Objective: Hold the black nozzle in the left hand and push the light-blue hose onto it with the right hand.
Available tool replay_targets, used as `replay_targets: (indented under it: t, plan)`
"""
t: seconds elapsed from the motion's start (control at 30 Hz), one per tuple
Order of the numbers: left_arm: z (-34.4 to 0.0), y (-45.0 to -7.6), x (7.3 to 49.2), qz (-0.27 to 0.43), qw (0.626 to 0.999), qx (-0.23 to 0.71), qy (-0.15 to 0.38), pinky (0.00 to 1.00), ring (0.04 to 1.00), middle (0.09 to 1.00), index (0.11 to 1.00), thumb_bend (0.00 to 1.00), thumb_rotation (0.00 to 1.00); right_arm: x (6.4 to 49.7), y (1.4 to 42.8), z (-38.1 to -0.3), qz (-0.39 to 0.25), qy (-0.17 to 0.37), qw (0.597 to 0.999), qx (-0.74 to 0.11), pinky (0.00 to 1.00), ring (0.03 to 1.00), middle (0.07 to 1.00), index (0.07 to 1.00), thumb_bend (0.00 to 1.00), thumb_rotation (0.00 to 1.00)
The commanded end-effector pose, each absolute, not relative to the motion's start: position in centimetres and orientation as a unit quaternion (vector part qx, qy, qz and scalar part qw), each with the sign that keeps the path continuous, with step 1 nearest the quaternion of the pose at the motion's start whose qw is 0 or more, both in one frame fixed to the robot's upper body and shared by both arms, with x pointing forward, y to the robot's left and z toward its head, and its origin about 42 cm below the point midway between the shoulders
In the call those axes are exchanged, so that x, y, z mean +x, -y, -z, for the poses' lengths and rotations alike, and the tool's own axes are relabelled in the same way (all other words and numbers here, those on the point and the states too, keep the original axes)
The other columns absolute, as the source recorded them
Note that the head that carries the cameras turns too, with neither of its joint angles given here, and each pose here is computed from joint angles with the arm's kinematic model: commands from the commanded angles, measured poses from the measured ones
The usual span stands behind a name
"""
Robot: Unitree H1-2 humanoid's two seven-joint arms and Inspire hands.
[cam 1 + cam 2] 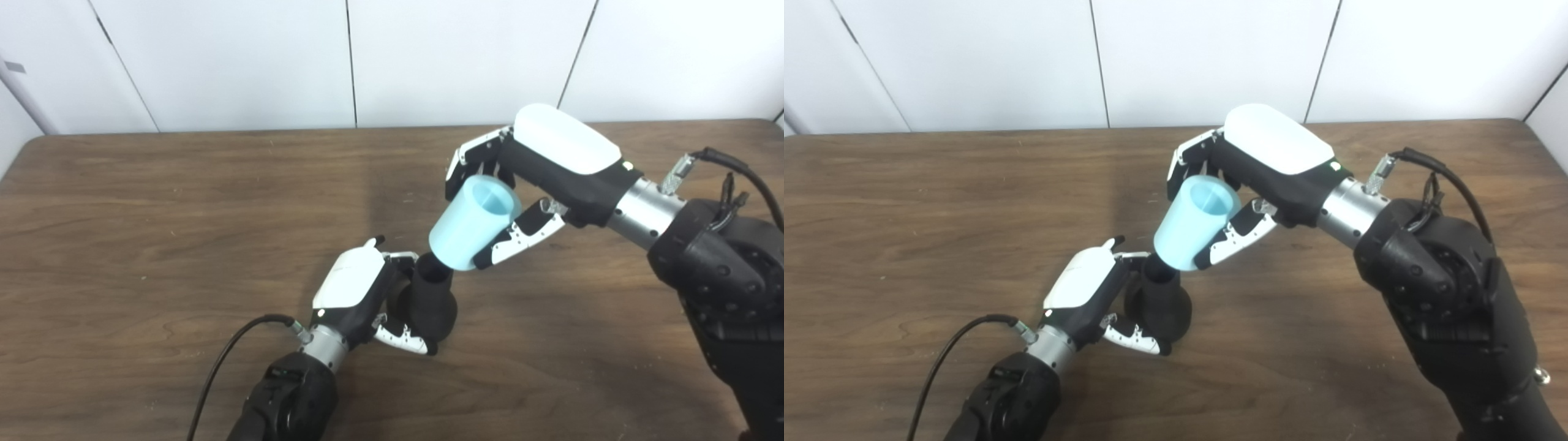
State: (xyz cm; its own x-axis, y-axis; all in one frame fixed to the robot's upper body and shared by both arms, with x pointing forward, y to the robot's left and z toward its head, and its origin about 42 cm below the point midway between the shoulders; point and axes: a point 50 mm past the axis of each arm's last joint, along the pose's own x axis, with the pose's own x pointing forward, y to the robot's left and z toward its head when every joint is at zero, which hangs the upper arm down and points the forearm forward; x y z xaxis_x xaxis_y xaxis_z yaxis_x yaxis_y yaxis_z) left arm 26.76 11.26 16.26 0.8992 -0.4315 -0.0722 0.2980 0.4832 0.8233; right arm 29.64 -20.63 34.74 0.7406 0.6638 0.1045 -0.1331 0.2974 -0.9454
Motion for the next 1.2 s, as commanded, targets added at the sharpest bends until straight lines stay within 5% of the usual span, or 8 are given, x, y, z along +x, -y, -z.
replay_targets:
  t: [0.0, 1.17]
  plan:
    - [-14.6, -11.1, 26.4, 0.242, 0.848, 0.471, 0.024, 1.00, 0.719, 0.534, 0.454, 0.52, 0.00, 29.4, 20.5, -35.6, -0.241, 0.280, 0.758, -0.537, 0.31, 0.427, 0.504, 0.517, 0.50, 0.00]
    - [-14.5, -10.4, 26.1, 0.250, 0.845, 0.473, 0.023, 1.00, 0.723, 0.533, 0.455, 0.52, 0.00, 29.7, 18.6, -35.1, -0.261, 0.285, 0.750, -0.536, 0.32, 0.426, 0.499, 0.510, 0.50, 0.00]
